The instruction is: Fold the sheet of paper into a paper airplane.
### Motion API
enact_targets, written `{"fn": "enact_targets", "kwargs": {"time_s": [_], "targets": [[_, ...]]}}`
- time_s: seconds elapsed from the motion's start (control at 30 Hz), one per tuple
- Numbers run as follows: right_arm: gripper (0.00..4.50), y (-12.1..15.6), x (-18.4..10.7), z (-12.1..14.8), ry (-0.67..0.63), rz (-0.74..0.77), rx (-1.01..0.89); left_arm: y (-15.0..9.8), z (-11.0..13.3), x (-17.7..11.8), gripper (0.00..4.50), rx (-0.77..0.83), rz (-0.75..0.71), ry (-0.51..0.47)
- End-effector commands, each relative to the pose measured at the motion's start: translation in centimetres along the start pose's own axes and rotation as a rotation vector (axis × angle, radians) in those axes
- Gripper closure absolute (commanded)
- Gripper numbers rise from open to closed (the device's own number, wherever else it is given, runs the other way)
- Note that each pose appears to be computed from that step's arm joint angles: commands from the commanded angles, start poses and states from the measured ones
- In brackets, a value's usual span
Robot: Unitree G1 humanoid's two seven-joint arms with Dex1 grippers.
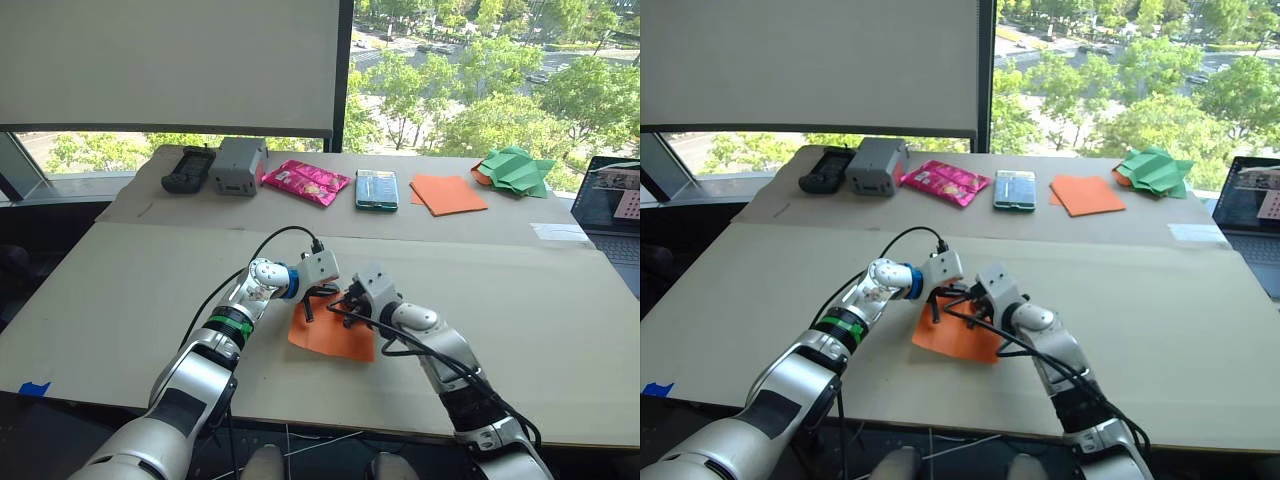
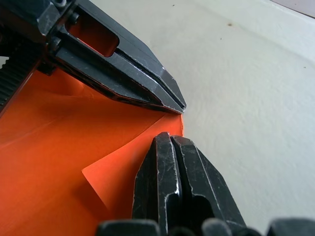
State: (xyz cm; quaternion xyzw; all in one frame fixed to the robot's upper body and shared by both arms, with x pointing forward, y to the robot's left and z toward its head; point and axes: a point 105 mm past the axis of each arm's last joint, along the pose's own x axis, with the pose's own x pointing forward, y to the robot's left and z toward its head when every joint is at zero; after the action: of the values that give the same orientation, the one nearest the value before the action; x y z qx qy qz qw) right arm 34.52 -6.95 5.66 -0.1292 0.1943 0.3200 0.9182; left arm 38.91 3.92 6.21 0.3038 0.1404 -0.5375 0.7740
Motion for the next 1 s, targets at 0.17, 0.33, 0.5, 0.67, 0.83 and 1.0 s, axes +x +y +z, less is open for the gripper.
{"fn": "enact_targets", "kwargs": {"time_s": [0.17, 0.33, 0.5, 0.67, 0.83, 1.0], "targets": [[4.44, 0.1, -0.9, -5.1, 0.177, 0.000, 0.085, -2.2, -3.1, 0.7, 4.50, -0.033, -0.077, 0.107], [4.44, 0.0, -1.5, -5.7, 0.191, -0.008, 0.100, -2.2, -3.1, 0.6, 4.50, -0.033, -0.078, 0.108], [4.44, 0.2, -2.0, -6.0, 0.197, -0.009, 0.107, -2.2, -3.2, 0.6, 4.50, -0.031, -0.077, 0.111], [4.44, 0.2, -2.5, -6.5, 0.208, -0.013, 0.119, -2.2, -3.3, 0.6, 4.50, -0.030, -0.078, 0.114], [4.44, 0.3, -3.3, -7.3, 0.224, -0.018, 0.131, -2.1, -3.3, 0.5, 4.50, -0.029, -0.078, 0.117], [4.44, 0.5, -4.2, -8.0, 0.240, -0.024, 0.143, -2.1, -3.5, 0.4, 4.50, -0.028, -0.079, 0.121]]}}
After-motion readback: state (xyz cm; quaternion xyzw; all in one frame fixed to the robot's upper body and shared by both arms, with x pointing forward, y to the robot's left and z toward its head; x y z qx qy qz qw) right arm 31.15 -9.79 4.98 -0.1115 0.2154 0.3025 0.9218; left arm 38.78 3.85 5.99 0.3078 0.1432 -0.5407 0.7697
